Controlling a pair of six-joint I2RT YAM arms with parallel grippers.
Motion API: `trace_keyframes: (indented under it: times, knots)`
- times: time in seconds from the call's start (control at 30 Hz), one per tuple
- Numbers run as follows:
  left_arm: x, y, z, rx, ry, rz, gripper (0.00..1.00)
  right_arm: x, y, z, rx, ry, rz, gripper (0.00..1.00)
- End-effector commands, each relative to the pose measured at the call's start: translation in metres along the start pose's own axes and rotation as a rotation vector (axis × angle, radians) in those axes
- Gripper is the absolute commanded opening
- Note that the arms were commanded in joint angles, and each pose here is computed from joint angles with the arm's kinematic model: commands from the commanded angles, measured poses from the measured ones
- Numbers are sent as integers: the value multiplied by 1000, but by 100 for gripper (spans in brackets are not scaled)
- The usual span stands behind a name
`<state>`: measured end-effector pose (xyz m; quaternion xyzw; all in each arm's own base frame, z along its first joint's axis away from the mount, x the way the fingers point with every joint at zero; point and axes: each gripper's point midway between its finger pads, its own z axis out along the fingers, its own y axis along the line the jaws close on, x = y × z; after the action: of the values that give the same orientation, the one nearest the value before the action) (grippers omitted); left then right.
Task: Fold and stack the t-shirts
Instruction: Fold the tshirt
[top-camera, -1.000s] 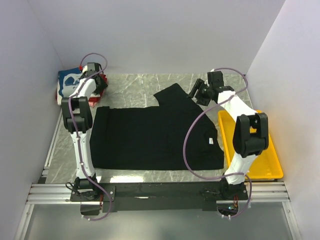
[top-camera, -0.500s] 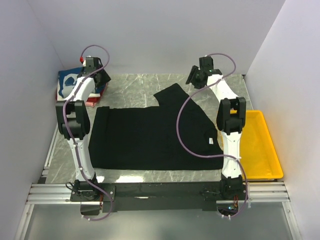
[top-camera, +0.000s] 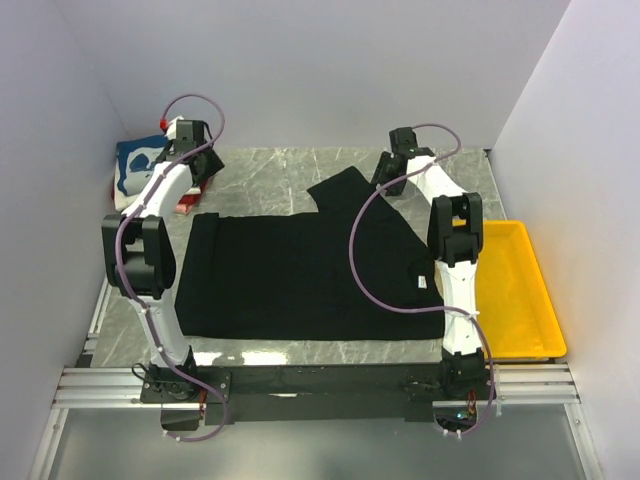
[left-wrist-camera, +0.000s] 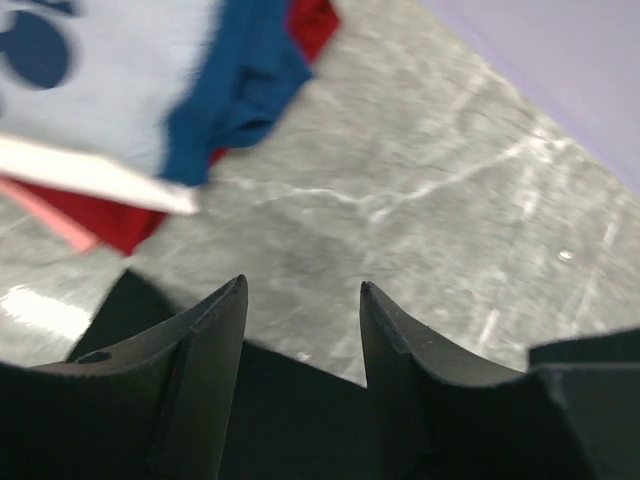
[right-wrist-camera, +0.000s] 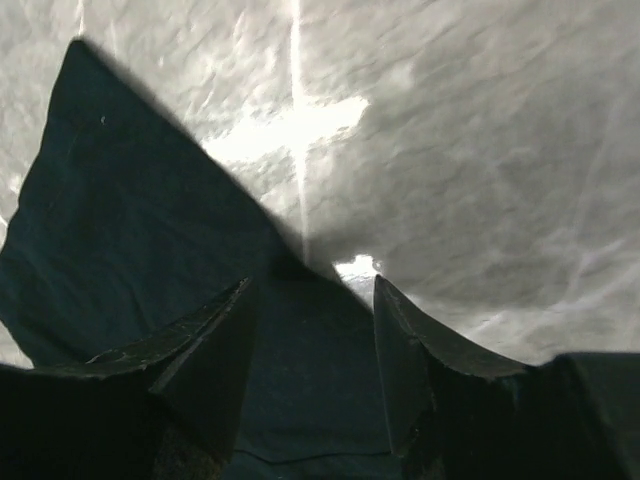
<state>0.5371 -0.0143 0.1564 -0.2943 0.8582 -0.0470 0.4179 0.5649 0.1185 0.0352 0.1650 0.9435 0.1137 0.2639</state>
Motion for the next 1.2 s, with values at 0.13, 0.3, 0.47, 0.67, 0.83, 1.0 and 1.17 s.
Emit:
trace_keyframes:
  times: [0.13,0.3,0.47,0.67,0.83,1.0,1.17]
  knots:
    - [-18,32,-29,-140,-98,-78,53,15,26,0,-11,12,-51,53]
    - [-10,48,-30,-199,-101,-87,53,17,26,3,-9,15,-44,41]
    - [-5,59,-31,-242,-99,-87,52,11,22,1,15,-3,-45,28]
    - [6,68,-29,-257,-91,-104,52,3,17,-6,14,-10,-40,30]
    - [13,70,-26,-261,-72,-93,51,-20,19,-26,18,-100,-65,49]
    - [16,70,-26,-255,-68,-85,51,-29,15,-15,68,-95,-85,49]
    - [18,73,-27,-261,-63,-84,51,-18,12,-2,69,-61,-81,47]
